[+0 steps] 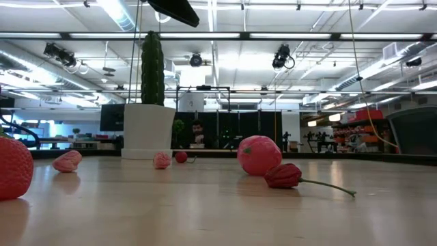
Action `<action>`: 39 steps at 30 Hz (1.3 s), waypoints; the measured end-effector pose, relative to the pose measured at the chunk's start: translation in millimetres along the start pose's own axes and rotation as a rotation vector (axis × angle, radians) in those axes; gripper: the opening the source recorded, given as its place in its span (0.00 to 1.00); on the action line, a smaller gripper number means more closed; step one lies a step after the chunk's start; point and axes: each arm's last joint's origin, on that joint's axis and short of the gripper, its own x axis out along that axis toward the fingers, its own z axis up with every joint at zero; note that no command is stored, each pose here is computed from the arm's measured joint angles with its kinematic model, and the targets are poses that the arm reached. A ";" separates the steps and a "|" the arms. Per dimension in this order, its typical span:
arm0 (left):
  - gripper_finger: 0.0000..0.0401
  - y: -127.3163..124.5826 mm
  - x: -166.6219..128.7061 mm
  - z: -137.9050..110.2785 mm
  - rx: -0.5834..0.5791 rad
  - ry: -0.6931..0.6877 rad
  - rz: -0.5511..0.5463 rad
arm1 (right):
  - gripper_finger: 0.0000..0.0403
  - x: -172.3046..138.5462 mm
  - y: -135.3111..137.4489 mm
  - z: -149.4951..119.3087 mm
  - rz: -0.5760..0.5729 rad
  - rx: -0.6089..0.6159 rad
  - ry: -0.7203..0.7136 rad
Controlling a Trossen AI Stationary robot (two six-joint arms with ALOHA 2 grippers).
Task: Pick and placing Produce into tupperware
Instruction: Put the red strawberry into the bin
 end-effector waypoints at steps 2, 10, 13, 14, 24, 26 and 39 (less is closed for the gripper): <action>0.41 0.0 0.0 0.0 -0.023 0.000 0.000 | 0.01 -6.0 -2.3 -7.5 -0.026 0.045 0.033; 0.40 0.0 0.1 -0.1 -0.045 0.000 0.000 | 0.01 -19.1 -20.3 -34.7 -0.240 0.191 0.130; 0.40 0.0 0.1 -0.1 -0.045 0.000 0.000 | 0.01 -21.9 -22.7 -38.5 -0.269 0.216 0.135; 0.40 0.0 0.1 -0.1 -0.045 0.000 0.000 | 0.01 -22.6 -22.8 -39.6 -0.272 0.221 0.137; 0.40 0.0 0.1 -0.2 -0.045 0.001 0.000 | 0.01 -28.5 -21.5 -48.6 -0.266 0.251 0.156; 0.40 0.0 0.1 -0.1 -0.045 0.001 0.000 | 0.01 -26.7 -22.4 -50.0 -0.284 0.254 0.151; 0.40 0.0 0.1 -0.1 -0.045 0.001 0.000 | 0.01 4.7 -28.7 -72.6 -0.453 0.242 0.185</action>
